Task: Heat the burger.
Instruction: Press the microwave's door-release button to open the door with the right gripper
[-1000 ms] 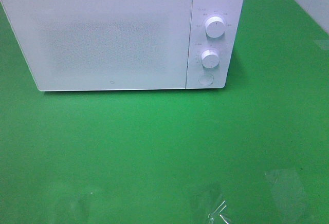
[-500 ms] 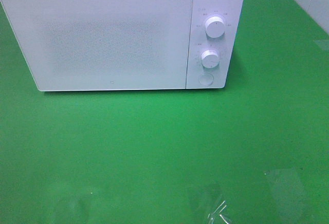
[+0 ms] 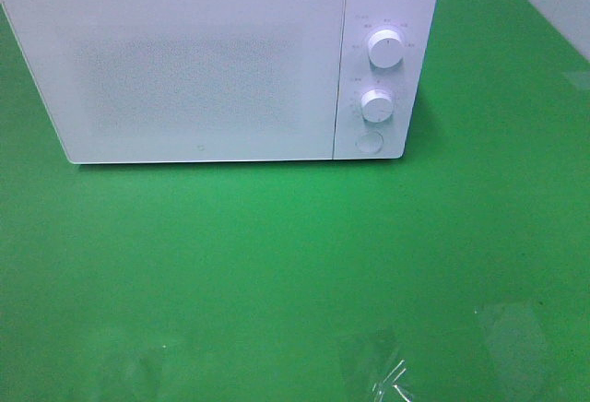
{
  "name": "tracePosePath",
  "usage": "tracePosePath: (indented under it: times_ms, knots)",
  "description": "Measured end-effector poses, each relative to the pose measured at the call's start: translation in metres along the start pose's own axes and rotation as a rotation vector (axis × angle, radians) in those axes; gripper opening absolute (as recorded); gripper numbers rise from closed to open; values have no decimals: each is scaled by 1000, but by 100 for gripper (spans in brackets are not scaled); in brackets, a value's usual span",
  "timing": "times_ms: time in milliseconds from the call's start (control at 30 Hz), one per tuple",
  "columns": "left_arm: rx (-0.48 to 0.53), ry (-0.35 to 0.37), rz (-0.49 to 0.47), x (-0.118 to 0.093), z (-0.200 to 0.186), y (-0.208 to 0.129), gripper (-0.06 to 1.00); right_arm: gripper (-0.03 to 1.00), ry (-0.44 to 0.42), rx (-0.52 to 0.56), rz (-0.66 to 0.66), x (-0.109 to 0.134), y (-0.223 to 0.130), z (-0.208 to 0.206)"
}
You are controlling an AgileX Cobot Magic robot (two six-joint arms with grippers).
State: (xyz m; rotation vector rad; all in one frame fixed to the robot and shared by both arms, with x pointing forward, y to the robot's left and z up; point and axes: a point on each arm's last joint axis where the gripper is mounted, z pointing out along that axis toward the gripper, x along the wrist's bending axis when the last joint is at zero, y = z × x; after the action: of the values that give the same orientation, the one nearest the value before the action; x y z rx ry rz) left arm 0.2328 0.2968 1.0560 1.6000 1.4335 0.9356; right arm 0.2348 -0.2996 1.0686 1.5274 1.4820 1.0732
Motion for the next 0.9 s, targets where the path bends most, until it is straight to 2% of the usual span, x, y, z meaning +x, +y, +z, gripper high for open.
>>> tracePosePath:
  times_ms: [900]
  knots:
    - [0,0,1,0,0,0,99,77,-1,49,-3,5,50,81]
